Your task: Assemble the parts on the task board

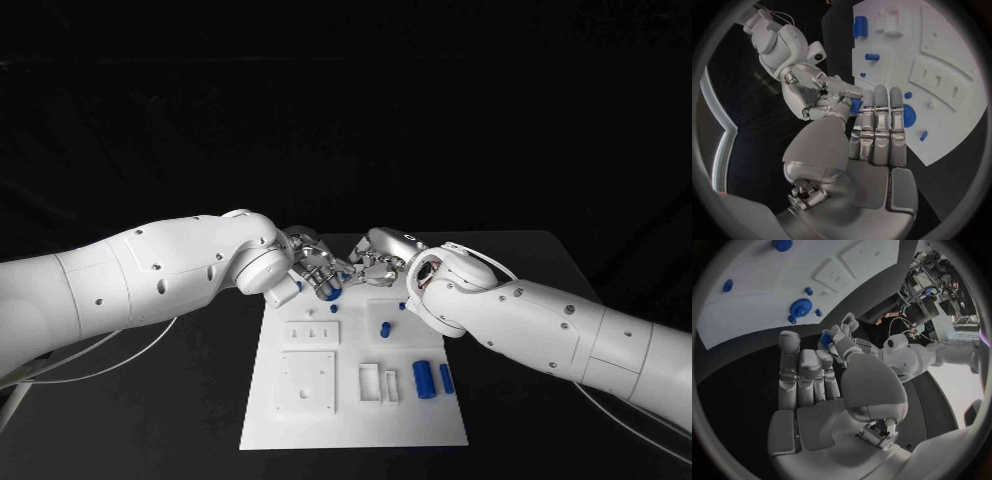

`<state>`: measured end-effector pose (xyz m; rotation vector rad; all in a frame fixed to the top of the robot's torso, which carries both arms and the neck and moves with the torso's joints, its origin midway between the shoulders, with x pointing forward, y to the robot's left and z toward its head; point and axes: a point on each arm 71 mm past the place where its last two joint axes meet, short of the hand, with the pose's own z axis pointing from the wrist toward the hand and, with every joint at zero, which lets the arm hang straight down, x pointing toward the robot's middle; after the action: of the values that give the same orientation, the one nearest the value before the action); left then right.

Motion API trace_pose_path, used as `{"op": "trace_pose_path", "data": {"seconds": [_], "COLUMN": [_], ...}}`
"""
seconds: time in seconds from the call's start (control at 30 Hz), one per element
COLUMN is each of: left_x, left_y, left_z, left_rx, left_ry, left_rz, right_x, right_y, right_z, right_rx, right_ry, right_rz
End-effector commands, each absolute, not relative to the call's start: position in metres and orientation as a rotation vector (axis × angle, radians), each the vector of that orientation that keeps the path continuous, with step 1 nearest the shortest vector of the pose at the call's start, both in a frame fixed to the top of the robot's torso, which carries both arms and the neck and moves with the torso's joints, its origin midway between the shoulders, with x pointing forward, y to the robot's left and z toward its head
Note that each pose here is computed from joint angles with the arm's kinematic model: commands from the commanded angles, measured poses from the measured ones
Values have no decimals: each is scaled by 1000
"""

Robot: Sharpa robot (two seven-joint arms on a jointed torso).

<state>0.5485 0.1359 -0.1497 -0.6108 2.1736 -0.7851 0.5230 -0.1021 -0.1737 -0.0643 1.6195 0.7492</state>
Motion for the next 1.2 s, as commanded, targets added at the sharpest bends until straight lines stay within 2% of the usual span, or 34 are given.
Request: {"op": "trace_pose_path", "data": {"seconds": [0.03, 1.2], "left_x": [548, 547], "left_y": [135, 142], "left_z": [-149, -154], "left_rx": [-591, -582], "left_ry": [2181, 2197], "left_rz": [-805, -791], "right_x": [523, 524], "right_y": [-103, -111], "right_z": [-176, -180], "right_rx": [-79, -59], "right_ry": [1630, 1623], "right_rz": [740, 726]}}
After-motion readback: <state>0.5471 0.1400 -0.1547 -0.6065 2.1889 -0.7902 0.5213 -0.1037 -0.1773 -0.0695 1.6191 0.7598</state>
